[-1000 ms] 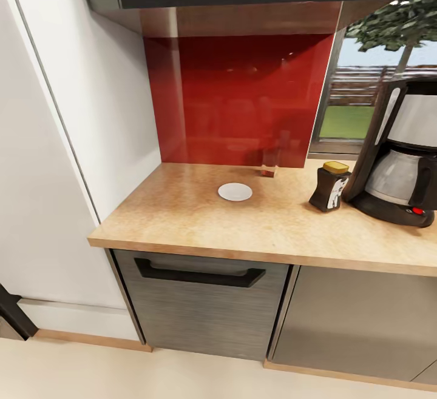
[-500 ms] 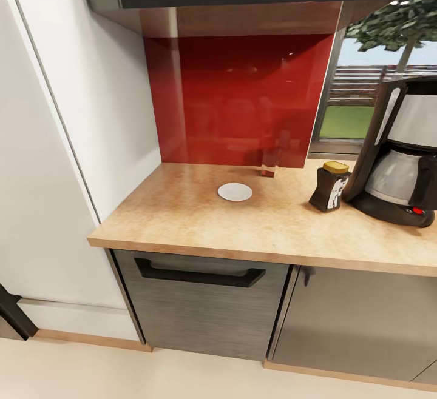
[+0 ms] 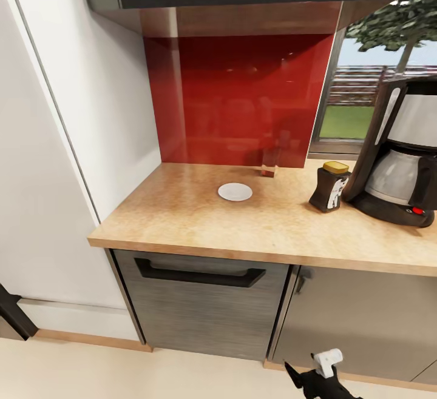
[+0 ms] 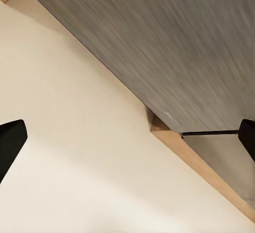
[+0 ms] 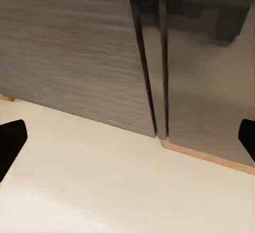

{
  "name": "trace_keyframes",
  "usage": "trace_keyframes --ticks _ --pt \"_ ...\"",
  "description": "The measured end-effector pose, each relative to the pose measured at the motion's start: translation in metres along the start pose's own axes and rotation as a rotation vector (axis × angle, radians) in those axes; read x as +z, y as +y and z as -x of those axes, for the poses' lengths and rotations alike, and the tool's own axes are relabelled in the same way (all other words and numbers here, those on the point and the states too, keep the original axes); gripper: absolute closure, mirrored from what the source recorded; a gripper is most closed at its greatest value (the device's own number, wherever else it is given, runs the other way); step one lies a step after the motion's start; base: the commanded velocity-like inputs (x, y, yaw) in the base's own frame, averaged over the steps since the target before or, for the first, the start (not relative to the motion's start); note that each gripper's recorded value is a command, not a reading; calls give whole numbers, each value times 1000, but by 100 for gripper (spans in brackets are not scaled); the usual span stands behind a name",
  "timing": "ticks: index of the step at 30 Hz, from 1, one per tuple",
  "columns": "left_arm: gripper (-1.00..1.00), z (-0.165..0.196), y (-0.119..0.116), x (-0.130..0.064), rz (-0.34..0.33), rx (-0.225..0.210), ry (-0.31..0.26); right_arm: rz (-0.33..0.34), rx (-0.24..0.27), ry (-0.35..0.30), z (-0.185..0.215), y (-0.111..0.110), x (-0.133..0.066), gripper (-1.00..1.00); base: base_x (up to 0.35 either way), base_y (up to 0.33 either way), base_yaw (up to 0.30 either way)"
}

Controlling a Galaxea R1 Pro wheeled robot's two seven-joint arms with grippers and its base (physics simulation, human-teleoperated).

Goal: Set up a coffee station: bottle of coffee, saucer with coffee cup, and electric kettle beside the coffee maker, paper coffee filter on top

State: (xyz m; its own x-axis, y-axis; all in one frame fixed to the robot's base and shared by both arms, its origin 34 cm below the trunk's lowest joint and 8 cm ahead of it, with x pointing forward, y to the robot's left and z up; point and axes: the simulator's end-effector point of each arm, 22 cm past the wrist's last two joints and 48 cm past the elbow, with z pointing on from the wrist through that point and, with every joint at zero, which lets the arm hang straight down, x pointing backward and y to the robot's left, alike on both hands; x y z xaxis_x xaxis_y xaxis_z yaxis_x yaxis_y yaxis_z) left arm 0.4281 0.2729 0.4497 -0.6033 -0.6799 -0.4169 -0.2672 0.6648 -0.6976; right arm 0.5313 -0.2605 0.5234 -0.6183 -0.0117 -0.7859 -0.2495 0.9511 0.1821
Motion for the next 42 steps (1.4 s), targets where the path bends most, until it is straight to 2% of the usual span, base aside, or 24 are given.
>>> trace_keyframes --ticks 5,10,13,14,16,17,20,24,25,27,31,34,39,42 --pt "-100 0 -3 1 -9 6 0 73 -17 -38 19 17 0 -100 0 0 0" --pt "-100 18 -23 11 -65 42 -29 90 -31 -62 31 20 0 -100 0 0 0" --pt "-100 26 -42 19 -118 90 -28 95 -41 -81 41 22 -1 -100 0 0 0" --pt "-100 25 -57 24 -158 130 -9 97 -45 -88 45 22 -1 -100 0 0 0" --pt "-100 24 -67 27 -184 154 2 98 -47 -91 46 23 -1 -100 0 0 0" --pt "-100 22 -81 31 -221 181 21 99 -48 -92 47 23 -1 -100 0 0 0" --pt "-100 21 -85 32 -232 182 32 100 -40 -76 44 23 -1 -100 0 0 0" --pt "-100 20 -89 33 -243 182 43 105 2 10 26 24 0 -100 0 0 0" --pt "-100 36 -117 39 -305 215 13 140 24 34 21 31 -2 -100 0 0 0" --pt "-100 43 -130 41 -336 232 1 169 28 28 24 37 -3 -100 0 0 0" --pt "-100 51 -149 43 -378 232 4 185 24 -8 41 37 -5 -100 0 0 0" --pt "-100 62 -182 45 -447 236 13 191 13 -54 63 35 -8 -100 0 0 0" --pt "-100 78 -221 43 -530 261 -1 195 5 -79 75 35 -10 -100 0 0 0" --pt "-100 87 -249 38 -588 272 15 220 -9 -104 88 41 -13 -100 0 0 0"
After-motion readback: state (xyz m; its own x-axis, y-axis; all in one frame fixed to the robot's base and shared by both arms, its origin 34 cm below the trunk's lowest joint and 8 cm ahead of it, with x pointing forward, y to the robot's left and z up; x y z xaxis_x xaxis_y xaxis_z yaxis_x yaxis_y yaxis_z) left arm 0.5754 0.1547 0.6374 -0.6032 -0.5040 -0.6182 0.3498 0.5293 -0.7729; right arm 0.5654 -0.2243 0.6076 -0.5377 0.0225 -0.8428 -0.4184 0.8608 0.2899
